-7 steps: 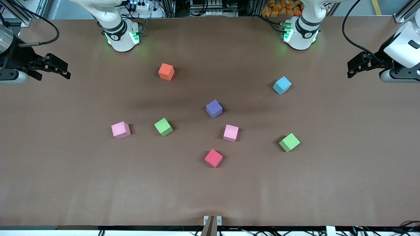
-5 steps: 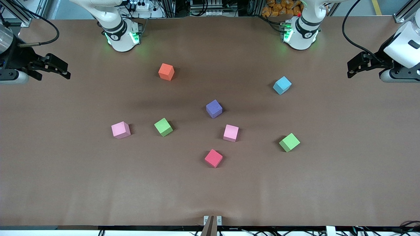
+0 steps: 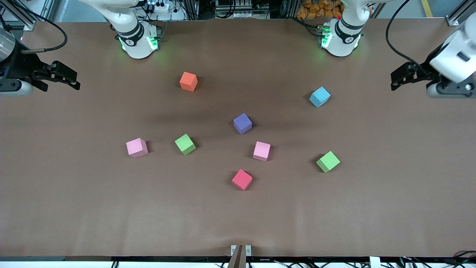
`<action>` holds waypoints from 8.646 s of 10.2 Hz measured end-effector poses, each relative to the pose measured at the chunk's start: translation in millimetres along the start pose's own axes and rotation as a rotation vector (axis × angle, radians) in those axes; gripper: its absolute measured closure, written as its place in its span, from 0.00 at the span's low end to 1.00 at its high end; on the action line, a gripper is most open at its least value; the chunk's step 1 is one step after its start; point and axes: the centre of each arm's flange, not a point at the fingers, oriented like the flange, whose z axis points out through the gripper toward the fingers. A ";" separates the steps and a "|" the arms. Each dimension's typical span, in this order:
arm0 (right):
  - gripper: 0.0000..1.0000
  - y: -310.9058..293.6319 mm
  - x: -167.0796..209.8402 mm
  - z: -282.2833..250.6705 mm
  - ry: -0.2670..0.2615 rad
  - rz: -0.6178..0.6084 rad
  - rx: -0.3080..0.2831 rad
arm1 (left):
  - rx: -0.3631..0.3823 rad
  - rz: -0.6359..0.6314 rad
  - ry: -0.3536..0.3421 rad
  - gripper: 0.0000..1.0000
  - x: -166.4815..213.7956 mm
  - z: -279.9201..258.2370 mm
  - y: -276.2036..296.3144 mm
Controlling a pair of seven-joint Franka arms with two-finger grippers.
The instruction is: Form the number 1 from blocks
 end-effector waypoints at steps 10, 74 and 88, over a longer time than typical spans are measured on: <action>0.00 -100.9 63.5 123.6 -0.066 -0.155 0.051 | -0.035 -0.089 -0.074 0.00 71.1 111.0 76.1; 0.00 -184.8 121.2 340.3 -0.028 0.851 -0.016 | -0.158 -0.001 -0.186 0.38 -97.5 276.0 405.6; 0.00 -221.4 51.1 434.4 -0.007 0.894 0.062 | -0.093 0.058 -0.054 0.38 -146.0 427.8 437.4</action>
